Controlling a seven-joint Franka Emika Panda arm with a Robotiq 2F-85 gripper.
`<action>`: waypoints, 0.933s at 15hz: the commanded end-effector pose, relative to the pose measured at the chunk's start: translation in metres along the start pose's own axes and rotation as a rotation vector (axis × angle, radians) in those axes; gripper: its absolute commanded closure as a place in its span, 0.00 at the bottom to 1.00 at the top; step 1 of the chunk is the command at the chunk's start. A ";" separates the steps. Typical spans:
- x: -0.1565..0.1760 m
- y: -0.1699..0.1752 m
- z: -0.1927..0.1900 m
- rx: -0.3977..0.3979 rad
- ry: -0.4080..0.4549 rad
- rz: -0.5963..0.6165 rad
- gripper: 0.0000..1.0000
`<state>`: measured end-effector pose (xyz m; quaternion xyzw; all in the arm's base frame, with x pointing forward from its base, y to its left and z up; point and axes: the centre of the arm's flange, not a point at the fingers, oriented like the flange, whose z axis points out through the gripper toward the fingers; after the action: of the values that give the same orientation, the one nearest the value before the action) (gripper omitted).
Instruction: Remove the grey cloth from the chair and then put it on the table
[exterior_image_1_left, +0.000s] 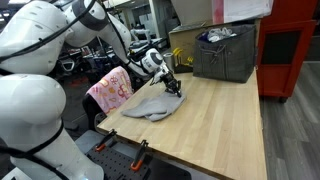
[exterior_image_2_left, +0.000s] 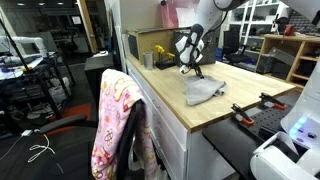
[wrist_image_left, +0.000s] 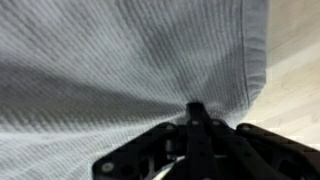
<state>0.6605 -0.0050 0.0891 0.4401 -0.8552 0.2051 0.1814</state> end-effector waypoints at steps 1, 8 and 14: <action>0.004 0.043 -0.024 0.014 -0.076 0.044 0.67; 0.021 0.132 -0.128 -0.132 -0.293 -0.256 0.16; 0.061 0.162 -0.202 -0.230 -0.440 -0.335 0.00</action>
<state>0.5462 0.1528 0.2175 0.5785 -0.8107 0.0139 0.0884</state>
